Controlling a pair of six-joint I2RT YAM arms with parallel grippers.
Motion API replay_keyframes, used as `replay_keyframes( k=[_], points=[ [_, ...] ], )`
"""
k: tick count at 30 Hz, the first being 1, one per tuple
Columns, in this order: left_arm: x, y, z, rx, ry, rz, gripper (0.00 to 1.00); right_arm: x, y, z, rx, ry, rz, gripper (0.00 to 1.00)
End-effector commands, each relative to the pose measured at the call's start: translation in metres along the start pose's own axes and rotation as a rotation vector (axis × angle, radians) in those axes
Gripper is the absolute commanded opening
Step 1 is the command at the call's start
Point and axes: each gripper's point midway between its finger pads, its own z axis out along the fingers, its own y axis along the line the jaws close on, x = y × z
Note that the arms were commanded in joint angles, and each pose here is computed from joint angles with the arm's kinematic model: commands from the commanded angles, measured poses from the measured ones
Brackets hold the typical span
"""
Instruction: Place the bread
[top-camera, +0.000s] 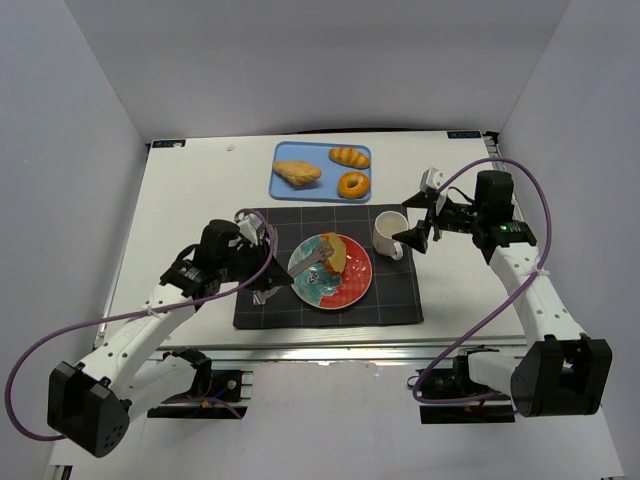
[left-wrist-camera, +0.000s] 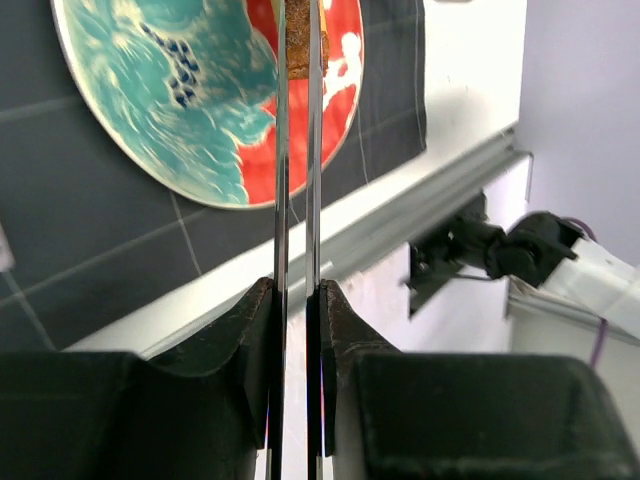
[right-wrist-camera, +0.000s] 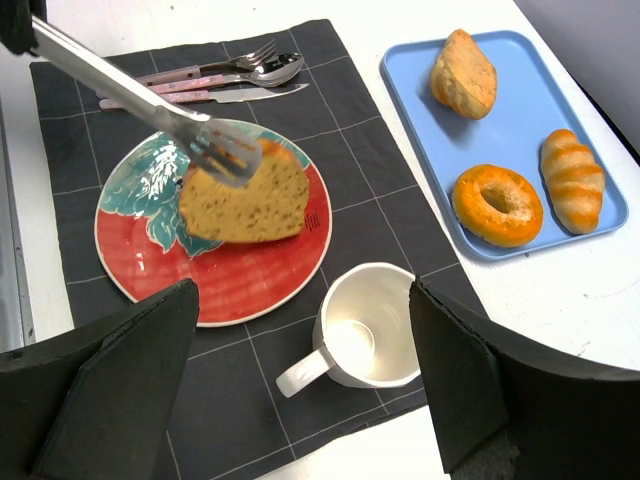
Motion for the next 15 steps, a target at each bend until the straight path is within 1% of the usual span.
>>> replay_keyframes(
  k=[1, 2, 6, 7, 10, 12, 15],
  points=[
    [-0.002, -0.025, -0.001, 0.127, 0.002, -0.012, 0.25, -0.015, -0.001, -0.003, -0.009, -0.027, -0.023, 0.90],
    [0.000, -0.022, 0.003, 0.120, 0.017, -0.011, 0.25, -0.014, -0.001, -0.003, -0.005, -0.025, -0.021, 0.89],
    [0.005, -0.013, 0.010, 0.071, 0.053, 0.016, 0.38, -0.015, -0.001, -0.004, -0.003, -0.025, -0.021, 0.89],
    [0.005, -0.008, 0.011, 0.043, 0.058, 0.016, 0.45, -0.015, -0.001, -0.004, -0.002, -0.023, -0.021, 0.90],
    [0.004, 0.001, 0.009, -0.016, 0.059, 0.036, 0.58, -0.014, -0.001, -0.004, 0.002, -0.021, -0.022, 0.89],
    [0.002, 0.003, 0.007, -0.035, 0.054, 0.054, 0.60, -0.014, -0.002, -0.004, 0.003, -0.019, -0.024, 0.89],
    [0.000, 0.009, 0.005, -0.076, 0.045, 0.058, 0.61, -0.012, -0.002, -0.003, -0.003, -0.019, -0.016, 0.89]
  ],
)
